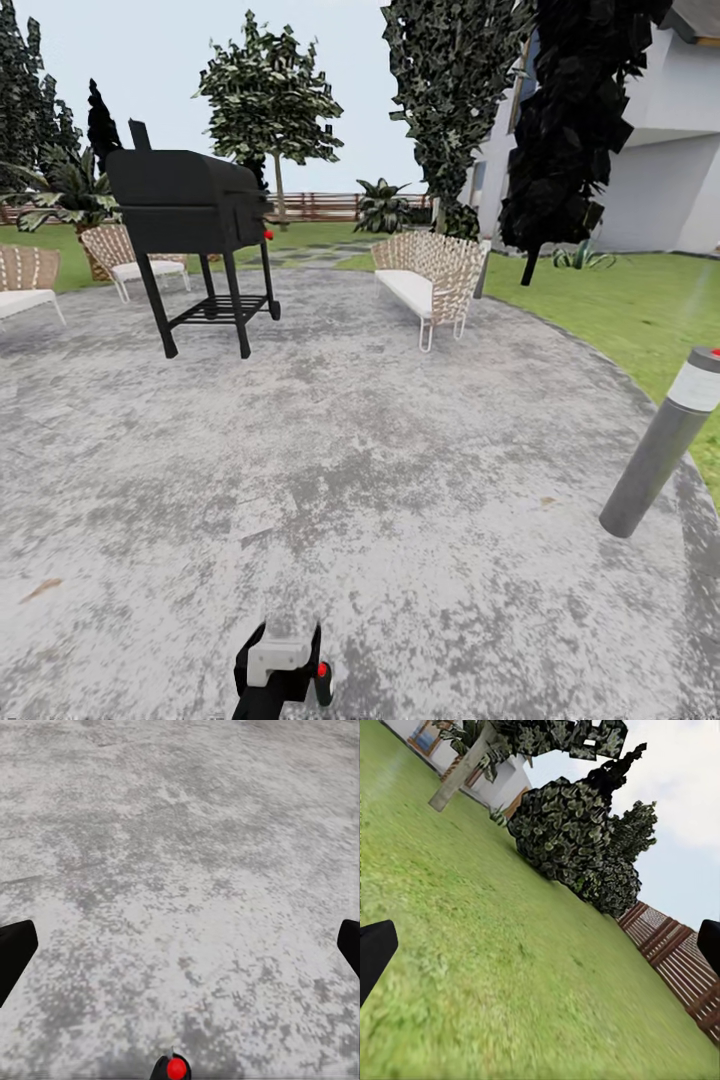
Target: In the garden, pick up the pesticide atomizer on the floor and spray pesticide onto both trees until each tree trunk is fully covered.
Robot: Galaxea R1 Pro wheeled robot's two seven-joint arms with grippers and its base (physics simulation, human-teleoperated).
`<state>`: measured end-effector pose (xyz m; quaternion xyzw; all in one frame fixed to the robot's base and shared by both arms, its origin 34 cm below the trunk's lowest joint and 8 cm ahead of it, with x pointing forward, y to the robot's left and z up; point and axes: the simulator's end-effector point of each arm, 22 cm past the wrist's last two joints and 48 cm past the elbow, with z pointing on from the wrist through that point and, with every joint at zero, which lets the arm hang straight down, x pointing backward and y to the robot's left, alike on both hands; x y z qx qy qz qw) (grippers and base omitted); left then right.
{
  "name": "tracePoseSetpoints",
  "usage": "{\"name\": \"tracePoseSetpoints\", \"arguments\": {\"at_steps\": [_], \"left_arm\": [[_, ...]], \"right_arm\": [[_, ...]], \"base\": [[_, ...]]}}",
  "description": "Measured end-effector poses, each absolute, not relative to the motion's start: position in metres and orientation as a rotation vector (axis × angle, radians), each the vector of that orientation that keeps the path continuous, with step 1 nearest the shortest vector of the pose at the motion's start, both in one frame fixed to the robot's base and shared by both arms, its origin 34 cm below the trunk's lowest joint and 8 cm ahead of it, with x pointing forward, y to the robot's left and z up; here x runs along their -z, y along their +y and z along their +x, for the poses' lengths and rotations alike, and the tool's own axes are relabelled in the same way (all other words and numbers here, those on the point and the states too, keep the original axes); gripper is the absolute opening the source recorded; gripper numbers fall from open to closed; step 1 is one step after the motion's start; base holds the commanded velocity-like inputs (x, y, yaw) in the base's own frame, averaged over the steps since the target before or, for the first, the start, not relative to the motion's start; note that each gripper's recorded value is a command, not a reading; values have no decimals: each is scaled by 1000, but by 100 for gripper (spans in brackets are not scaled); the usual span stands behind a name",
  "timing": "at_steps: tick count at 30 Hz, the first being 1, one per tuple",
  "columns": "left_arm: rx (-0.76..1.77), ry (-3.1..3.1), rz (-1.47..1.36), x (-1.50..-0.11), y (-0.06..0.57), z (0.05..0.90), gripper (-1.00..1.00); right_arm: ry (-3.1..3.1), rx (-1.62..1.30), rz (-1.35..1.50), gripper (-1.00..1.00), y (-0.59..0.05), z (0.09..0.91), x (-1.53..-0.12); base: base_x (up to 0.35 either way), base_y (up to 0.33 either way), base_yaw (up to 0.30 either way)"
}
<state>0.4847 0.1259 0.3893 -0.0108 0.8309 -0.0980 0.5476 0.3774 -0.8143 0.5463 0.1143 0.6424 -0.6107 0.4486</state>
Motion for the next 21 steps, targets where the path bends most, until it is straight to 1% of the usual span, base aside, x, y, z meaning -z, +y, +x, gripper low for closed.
{"name": "tracePoseSetpoints", "arguments": {"at_steps": [21], "left_arm": [[234,2044,-35,-357,126,477,100]], "right_arm": [[1655,1538,221,100,-814,380,-519]], "base": [[0,0,0]]}}
